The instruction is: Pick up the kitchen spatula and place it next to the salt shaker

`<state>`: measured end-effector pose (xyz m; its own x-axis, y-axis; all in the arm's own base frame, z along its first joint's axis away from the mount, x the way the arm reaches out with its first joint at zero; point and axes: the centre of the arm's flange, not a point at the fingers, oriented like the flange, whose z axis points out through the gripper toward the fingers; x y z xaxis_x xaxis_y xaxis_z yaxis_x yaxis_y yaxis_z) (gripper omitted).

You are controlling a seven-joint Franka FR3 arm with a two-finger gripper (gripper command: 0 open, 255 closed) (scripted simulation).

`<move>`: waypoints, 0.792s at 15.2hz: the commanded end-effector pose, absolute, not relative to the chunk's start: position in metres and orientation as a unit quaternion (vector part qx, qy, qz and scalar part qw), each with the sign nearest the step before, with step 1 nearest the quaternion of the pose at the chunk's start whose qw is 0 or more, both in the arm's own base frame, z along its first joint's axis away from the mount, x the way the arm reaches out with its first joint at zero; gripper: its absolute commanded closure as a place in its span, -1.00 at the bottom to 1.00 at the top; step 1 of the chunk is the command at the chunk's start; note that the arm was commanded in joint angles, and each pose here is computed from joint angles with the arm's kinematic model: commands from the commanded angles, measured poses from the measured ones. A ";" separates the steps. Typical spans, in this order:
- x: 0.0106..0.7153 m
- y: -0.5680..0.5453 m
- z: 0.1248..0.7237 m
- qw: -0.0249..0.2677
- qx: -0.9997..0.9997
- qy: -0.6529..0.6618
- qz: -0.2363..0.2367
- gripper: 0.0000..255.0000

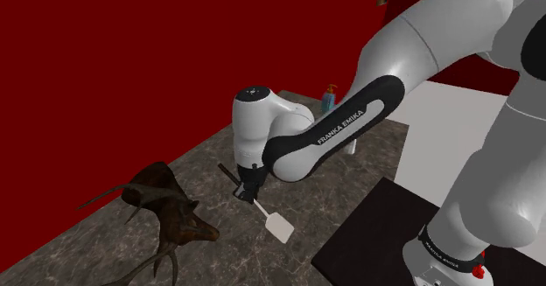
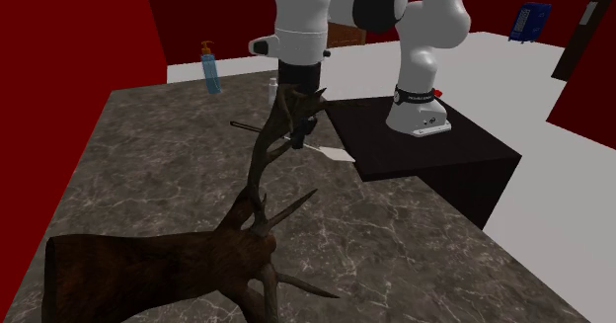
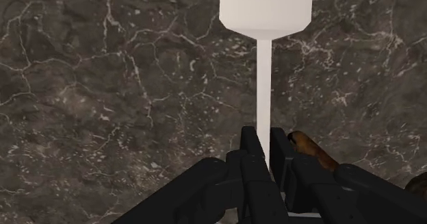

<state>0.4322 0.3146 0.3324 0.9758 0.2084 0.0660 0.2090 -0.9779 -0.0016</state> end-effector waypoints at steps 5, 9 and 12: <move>0.412 0.239 0.333 0.004 -0.994 -0.106 -0.033 1.00; 0.400 0.188 0.333 0.004 -0.994 -0.106 -0.033 1.00; 0.391 0.149 0.333 0.004 -0.994 -0.106 -0.033 1.00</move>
<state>0.3956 0.1622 0.3356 0.9760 0.2075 0.0659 0.2080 -0.9781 -0.0011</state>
